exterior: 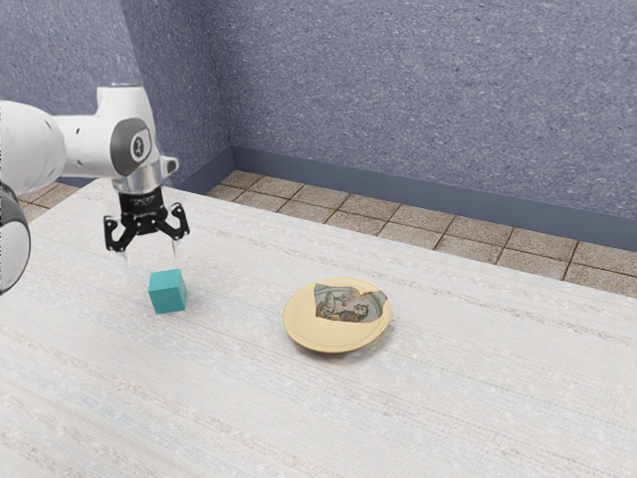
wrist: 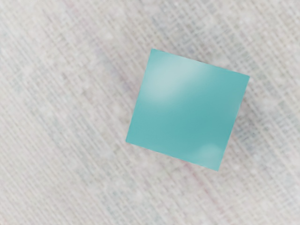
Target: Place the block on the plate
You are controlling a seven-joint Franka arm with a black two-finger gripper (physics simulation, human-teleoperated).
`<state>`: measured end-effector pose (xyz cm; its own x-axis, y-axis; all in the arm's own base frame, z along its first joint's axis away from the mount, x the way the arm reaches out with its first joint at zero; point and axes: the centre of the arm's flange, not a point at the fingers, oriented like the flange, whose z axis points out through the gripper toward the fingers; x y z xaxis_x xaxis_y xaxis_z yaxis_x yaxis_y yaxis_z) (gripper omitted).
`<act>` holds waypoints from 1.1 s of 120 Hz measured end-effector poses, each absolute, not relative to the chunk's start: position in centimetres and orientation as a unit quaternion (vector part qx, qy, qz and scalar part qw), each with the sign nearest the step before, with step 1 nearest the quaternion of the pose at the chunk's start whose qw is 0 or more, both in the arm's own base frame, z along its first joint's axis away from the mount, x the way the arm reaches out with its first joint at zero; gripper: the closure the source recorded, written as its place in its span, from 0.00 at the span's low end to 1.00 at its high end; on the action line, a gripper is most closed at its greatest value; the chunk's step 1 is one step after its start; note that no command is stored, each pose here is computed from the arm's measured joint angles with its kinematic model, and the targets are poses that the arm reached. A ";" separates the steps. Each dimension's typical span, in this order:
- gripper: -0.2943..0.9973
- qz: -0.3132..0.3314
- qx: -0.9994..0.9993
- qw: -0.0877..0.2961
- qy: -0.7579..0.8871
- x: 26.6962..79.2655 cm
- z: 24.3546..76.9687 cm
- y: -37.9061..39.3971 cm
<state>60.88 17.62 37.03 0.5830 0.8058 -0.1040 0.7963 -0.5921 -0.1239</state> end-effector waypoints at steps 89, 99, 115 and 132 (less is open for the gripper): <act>0.23 0.081 -0.911 0.030 -0.404 63.2 31.4 18.4; 0.23 0.086 -0.911 0.032 -0.403 63.1 30.2 19.0; 0.23 0.089 -0.912 0.033 -0.399 63.0 29.1 19.5; 0.23 0.088 -0.916 0.028 -0.391 63.4 28.6 19.1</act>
